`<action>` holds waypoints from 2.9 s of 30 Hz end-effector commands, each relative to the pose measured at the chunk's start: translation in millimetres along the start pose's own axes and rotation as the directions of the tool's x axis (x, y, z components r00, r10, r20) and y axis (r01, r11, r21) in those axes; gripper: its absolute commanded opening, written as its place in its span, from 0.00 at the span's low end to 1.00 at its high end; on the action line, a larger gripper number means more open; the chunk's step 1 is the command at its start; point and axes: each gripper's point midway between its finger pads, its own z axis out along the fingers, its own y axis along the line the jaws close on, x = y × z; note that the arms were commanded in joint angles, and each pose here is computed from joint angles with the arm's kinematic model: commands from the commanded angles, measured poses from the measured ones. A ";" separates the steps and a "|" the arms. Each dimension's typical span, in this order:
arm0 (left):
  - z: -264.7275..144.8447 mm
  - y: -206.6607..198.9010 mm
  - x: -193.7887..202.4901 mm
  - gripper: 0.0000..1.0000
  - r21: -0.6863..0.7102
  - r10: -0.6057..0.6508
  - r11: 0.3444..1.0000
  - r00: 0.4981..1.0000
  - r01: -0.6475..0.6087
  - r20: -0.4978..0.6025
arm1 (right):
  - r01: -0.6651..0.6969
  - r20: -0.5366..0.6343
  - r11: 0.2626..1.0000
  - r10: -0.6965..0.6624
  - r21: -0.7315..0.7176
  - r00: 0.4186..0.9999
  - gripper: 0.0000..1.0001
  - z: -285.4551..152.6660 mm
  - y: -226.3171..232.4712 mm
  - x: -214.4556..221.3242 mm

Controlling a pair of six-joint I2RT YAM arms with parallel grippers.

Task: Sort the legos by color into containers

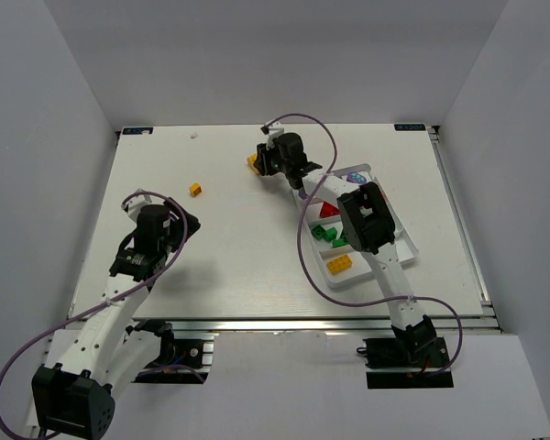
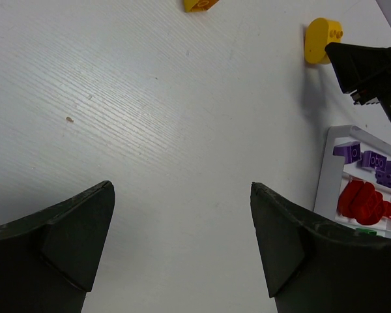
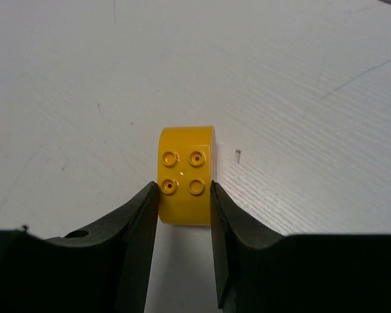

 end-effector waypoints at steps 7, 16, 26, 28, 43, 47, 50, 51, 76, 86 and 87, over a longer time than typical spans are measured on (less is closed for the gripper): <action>-5.2 -6.9 -14.3 0.94 0.019 -0.026 1.000 0.999 0.025 0.045 | 0.036 -0.004 0.998 -0.037 -0.049 0.999 0.42 -14.5 12.7 -14.4; -8.0 -2.3 -12.1 0.94 0.010 -0.030 1.000 0.999 0.029 0.046 | 0.053 -0.016 0.997 -0.054 -0.048 0.998 0.55 -7.1 13.3 -6.7; -5.6 -3.4 -11.3 0.94 0.007 -0.023 1.000 0.999 0.022 0.036 | 0.071 0.014 0.996 -0.070 -0.055 0.997 0.39 2.3 14.8 -14.9; -4.0 -3.4 -10.4 0.94 0.002 -0.021 1.000 0.999 0.021 0.030 | 0.080 0.022 0.994 -0.079 -0.075 0.997 0.30 -2.0 18.4 -21.5; 28.2 -28.6 -16.6 0.94 0.022 -0.013 1.000 1.000 0.013 0.010 | 0.369 0.197 0.691 -0.318 -0.621 0.927 0.00 -200.2 86.4 -95.4; 43.7 -40.1 -13.5 0.93 0.039 -0.028 0.999 0.999 0.029 -0.023 | 0.346 0.105 0.708 -0.361 -0.615 0.927 0.00 -257.7 60.3 -76.0; 57.9 -48.2 -14.0 0.93 0.038 -0.029 0.999 0.998 0.031 -0.051 | 0.341 0.019 0.745 -0.404 -0.574 0.915 0.00 -304.7 30.0 -46.9; 60.9 -51.8 -13.5 0.93 0.046 -0.025 0.999 0.997 0.028 -0.067 | 0.287 -0.064 0.782 -0.384 -0.553 0.921 0.00 -320.5 12.5 -20.9; 108.6 -53.9 -24.2 0.93 -0.019 0.016 1.000 0.987 -0.019 -0.162 | 0.405 -0.305 0.756 -0.602 -0.514 0.738 0.13 -453.9 -60.5 124.0; 122.4 -62.6 -32.4 0.93 -0.029 0.039 0.999 0.983 -0.044 -0.178 | 0.402 -0.334 0.797 -0.568 -0.450 0.752 0.57 -439.2 -79.8 125.2; 123.4 -62.4 -33.0 0.93 -0.030 0.041 0.998 0.983 -0.047 -0.179 | 0.401 -0.344 0.798 -0.569 -0.450 0.747 0.60 -440.0 -81.2 126.1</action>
